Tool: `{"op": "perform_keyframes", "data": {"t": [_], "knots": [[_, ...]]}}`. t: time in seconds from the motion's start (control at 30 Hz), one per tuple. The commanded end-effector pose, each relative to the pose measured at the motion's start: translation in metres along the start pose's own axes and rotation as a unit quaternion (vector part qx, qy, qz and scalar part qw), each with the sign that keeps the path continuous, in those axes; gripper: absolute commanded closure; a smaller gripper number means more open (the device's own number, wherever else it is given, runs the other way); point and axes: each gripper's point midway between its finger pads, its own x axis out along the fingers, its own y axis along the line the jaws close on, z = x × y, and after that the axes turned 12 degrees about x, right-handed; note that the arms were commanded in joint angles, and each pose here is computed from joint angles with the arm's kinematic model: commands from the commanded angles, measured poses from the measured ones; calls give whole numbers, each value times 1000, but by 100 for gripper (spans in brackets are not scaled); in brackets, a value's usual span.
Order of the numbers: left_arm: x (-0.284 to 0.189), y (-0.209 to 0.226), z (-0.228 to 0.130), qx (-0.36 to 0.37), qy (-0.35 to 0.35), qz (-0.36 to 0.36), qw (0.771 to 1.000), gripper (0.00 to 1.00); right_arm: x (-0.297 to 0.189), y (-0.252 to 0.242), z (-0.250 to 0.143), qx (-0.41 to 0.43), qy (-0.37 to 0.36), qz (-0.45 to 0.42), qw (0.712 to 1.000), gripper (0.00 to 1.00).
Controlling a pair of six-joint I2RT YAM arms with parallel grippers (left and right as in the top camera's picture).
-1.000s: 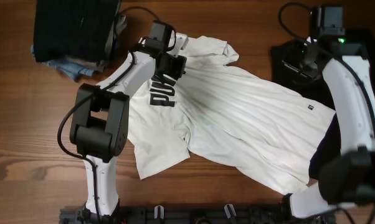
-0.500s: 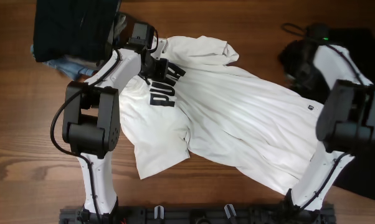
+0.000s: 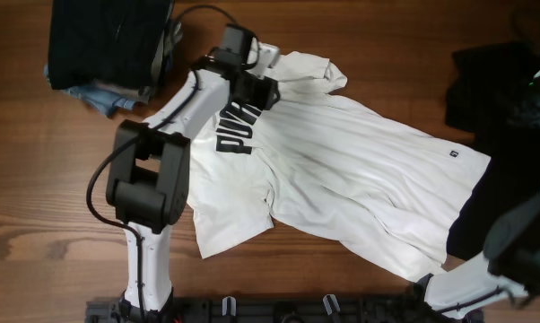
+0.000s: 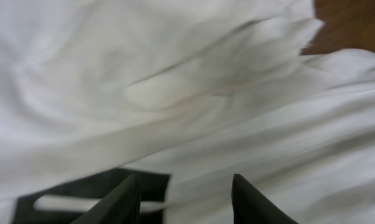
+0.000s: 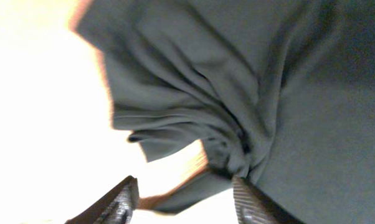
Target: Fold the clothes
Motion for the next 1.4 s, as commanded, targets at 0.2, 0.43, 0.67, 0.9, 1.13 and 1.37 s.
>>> {"op": "perform_keyframes", "data": {"t": [0.2,0.43,0.67,0.9,1.13,1.37], "knots": [[70,82,-39,-73,25,160,984,85,-45,49,-69,-54,112,127,984,51],[17,195,-54,-218,-39,209,952,81,-9,74,-136,-139,151,112,972,46],[-1,153,-13,-202,-82,82,972,57,59,76,-164,-123,115,138,976,31],[-61,76,20,-92,-66,35,993,41,122,92,-203,-126,159,158,966,36],[-144,45,31,-56,-62,94,992,32,143,114,-230,-121,189,192,955,89],[-156,53,22,-61,-44,131,988,29,56,216,-51,-62,11,332,941,96]]}}
